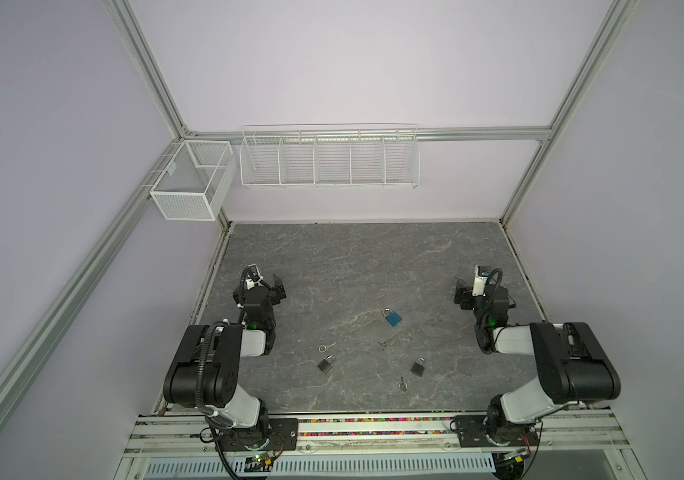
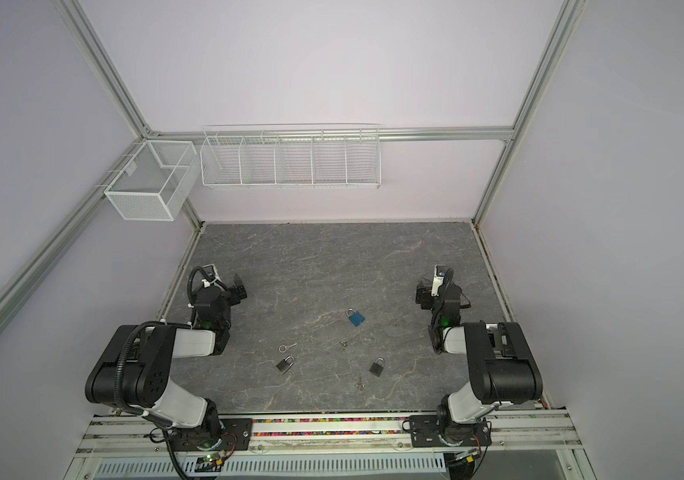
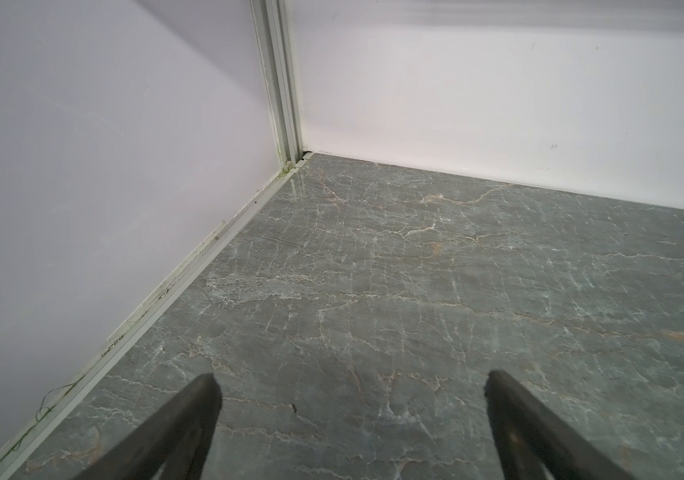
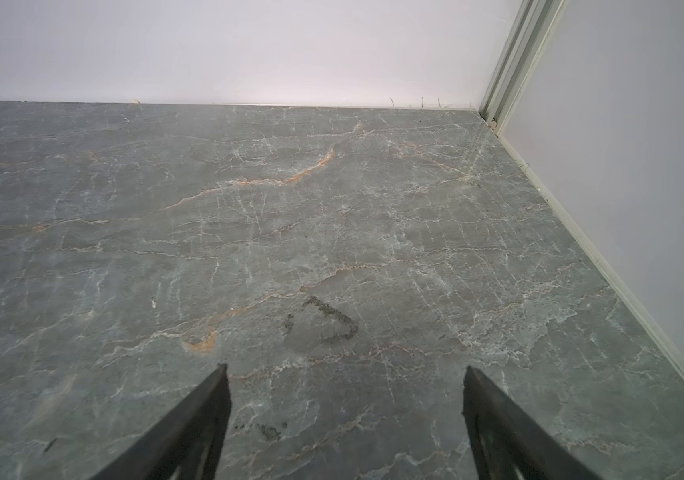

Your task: Unlock with the key

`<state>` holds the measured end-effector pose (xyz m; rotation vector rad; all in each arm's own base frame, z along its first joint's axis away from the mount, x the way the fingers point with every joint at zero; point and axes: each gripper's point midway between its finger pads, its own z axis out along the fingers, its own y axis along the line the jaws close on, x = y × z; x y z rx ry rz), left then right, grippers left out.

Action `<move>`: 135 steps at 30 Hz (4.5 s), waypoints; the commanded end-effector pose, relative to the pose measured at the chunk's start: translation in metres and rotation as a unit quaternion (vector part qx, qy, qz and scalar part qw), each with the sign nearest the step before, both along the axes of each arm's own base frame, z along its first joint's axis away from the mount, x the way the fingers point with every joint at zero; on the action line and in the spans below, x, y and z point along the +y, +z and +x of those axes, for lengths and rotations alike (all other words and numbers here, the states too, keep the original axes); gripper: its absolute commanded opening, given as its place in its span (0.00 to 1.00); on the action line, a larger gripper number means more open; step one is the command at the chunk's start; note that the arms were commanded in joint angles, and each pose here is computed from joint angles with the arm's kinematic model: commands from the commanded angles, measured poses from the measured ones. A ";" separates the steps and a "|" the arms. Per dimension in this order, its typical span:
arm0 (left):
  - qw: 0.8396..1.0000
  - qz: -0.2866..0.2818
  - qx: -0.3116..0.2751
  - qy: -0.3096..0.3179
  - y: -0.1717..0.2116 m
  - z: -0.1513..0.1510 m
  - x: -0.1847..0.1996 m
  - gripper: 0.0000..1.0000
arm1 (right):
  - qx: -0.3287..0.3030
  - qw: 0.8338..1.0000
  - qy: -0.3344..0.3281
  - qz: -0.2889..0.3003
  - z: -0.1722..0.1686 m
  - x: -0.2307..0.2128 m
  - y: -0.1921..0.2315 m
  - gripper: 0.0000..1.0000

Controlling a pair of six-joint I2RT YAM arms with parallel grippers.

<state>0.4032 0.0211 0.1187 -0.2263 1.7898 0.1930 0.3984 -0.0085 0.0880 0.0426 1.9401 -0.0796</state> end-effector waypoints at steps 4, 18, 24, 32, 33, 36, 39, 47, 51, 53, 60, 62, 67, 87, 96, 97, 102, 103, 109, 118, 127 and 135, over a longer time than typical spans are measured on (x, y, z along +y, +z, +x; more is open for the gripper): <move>1.000 0.007 0.002 -0.002 0.001 -0.003 0.002 0.99 | -0.007 1.000 0.005 -0.009 -0.004 -0.001 0.005 0.88; 1.000 0.007 0.002 -0.001 0.000 -0.004 0.002 0.99 | -0.008 1.000 0.004 -0.009 -0.004 -0.002 0.006 0.88; 0.999 0.000 -0.022 0.029 0.016 -0.015 0.012 0.99 | -0.009 1.000 -0.012 -0.008 -0.006 -0.007 0.016 0.88; 0.998 -0.019 -0.039 0.045 0.058 -0.039 0.018 0.99 | 0.027 0.997 -0.061 0.033 -0.015 -0.019 0.053 0.89; 0.998 -0.026 -0.044 0.044 0.065 -0.043 0.018 0.99 | 0.027 0.997 -0.062 0.046 -0.016 -0.018 0.060 0.88; 0.996 -0.054 -0.056 0.038 0.084 -0.053 0.015 0.99 | 0.036 0.989 -0.107 0.093 -0.026 -0.026 0.076 0.88; 0.989 -0.112 -0.076 0.052 0.100 -0.066 0.017 0.99 | 0.082 0.958 -0.225 0.161 -0.051 -0.048 0.073 0.89; 0.958 -0.253 -0.117 0.064 0.112 -0.099 0.015 0.99 | 0.184 0.935 -0.149 0.265 -0.062 0.008 0.051 0.89; 0.960 -0.272 -0.054 0.021 0.108 -0.105 -0.005 0.99 | 0.229 0.937 -0.097 0.246 -0.070 0.050 0.054 0.88; 0.959 -0.283 -0.023 -0.003 0.104 -0.111 -0.016 0.99 | 0.247 0.935 -0.073 0.243 -0.075 0.071 0.055 0.88; 0.937 -0.338 0.081 -0.042 0.082 -0.136 -0.044 0.99 | 0.306 0.931 0.011 0.200 -0.104 0.165 0.058 0.88; 0.931 -0.344 0.112 -0.053 0.077 -0.143 -0.051 0.99 | 0.325 0.927 0.031 0.187 -0.116 0.191 0.056 0.88; 0.914 -0.361 0.174 -0.059 0.067 -0.161 -0.061 0.99 | 0.350 0.920 0.085 0.156 -0.146 0.260 0.051 0.90; 0.897 -0.374 0.234 -0.007 0.052 -0.197 -0.054 1.00 | 0.403 0.893 0.174 0.100 -0.199 0.428 0.003 0.82; 0.897 -0.386 0.215 0.019 0.055 -0.199 -0.047 1.00 | 0.414 0.890 0.180 0.062 -0.204 0.452 -0.026 0.70; 0.896 -0.386 0.217 0.022 0.054 -0.200 -0.046 1.00 | 0.415 0.890 0.178 0.058 -0.203 0.454 -0.030 0.68; 0.897 -0.388 0.209 0.040 0.055 -0.203 -0.040 1.00 | 0.416 0.890 0.181 0.047 -0.203 0.462 -0.039 0.61; 0.898 -0.387 0.206 0.041 0.055 -0.203 -0.039 0.99 | 0.414 0.891 0.182 0.043 -0.203 0.463 -0.041 0.60; 0.898 -0.387 0.203 0.058 0.053 -0.206 -0.034 1.00 | 0.420 0.892 0.169 0.022 -0.201 0.462 -0.054 0.60; 0.897 -0.391 0.194 0.067 0.051 -0.207 -0.031 1.00 | 0.414 0.895 0.164 0.000 -0.196 0.466 -0.063 0.56; 0.895 -0.398 0.188 0.065 0.051 -0.204 -0.033 0.99 | 0.403 0.903 0.147 -0.030 -0.188 0.461 -0.071 0.53; 0.891 -0.407 0.192 0.055 0.049 -0.203 -0.037 1.00 | 0.393 0.907 0.142 -0.049 -0.187 0.450 -0.065 0.53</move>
